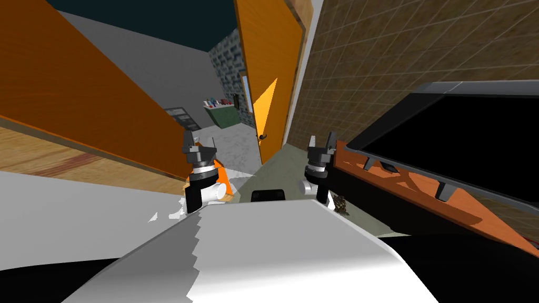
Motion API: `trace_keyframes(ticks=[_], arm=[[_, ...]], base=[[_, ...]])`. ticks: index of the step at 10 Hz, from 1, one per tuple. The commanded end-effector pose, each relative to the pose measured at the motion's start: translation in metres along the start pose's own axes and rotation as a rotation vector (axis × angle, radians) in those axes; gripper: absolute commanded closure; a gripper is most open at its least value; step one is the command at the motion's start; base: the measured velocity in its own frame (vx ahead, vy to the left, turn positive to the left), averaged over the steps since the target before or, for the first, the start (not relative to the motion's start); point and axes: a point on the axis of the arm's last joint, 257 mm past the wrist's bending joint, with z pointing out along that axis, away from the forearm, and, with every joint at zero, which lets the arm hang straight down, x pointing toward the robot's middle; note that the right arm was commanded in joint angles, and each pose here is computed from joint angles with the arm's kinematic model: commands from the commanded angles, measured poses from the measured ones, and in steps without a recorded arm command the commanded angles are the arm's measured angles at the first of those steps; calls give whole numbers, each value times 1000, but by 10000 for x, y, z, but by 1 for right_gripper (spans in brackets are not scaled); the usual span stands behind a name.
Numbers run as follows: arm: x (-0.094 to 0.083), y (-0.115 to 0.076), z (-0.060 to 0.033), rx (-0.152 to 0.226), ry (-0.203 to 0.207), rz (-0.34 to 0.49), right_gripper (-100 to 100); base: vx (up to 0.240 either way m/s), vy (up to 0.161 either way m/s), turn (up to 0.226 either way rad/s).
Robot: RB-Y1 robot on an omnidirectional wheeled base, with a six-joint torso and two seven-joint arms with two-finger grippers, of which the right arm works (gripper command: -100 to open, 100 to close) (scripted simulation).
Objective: Push the door open
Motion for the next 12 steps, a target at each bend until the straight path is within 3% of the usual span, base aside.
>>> trace_keyframes(ticks=[1, 8, 12], arm=[[12, -146, -26, 22, 5, 3, -100], [89, -850, -210, 131, 30, 18, -100], [111, -1142, -322, 183, 38, 21, -100]], base=[[62, -43, 136], [76, -59, 156], [39, -43, 85]])
